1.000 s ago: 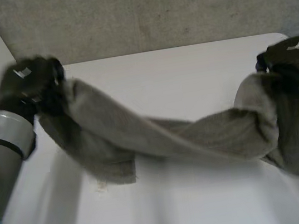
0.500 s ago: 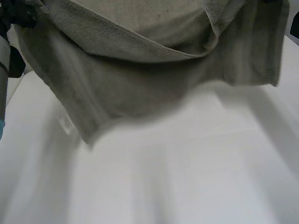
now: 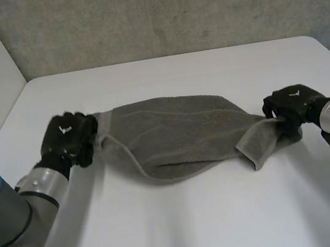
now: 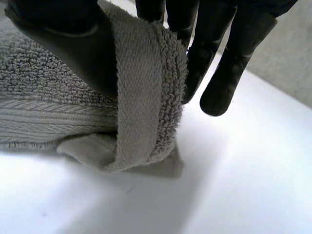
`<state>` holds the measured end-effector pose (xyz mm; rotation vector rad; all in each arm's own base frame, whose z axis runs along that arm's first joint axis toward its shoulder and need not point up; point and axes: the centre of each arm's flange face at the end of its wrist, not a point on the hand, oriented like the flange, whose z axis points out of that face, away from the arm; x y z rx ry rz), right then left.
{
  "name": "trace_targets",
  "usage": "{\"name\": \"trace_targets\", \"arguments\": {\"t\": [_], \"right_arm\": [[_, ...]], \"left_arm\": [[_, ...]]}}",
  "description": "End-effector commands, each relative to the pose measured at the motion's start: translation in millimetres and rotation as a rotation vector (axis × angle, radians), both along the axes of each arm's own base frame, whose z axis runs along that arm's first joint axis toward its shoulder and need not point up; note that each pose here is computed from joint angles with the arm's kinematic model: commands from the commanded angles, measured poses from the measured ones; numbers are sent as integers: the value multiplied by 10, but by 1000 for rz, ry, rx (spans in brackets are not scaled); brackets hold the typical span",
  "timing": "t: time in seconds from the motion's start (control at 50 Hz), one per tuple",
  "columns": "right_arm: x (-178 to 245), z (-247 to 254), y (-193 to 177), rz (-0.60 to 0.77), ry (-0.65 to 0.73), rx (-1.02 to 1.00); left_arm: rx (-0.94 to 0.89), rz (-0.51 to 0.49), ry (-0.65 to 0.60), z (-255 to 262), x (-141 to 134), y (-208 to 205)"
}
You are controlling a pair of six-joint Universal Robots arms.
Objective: Fold the towel.
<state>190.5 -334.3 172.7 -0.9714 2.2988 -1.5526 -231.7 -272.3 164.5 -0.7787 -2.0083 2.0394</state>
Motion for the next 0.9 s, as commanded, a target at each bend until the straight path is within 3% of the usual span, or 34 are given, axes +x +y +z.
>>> {"name": "trace_targets", "arguments": {"t": [0.02,0.12,0.38,0.62,0.9], "right_arm": [[24,-77,-4,21,-10,4],[40,-101,58,88,5,-27],[136,98,672,318,164,-258],[100,-112,833,363,268,-334],[102,-282,1046,465,360,-354]], "left_arm": [[9,-25,-103,-203,-39,35],[-16,-39,-163,-205,-46,118],[-146,-98,-222,73,-106,539],[-161,-125,-443,-308,-70,687],[-101,-58,-498,-477,-12,668]]}}
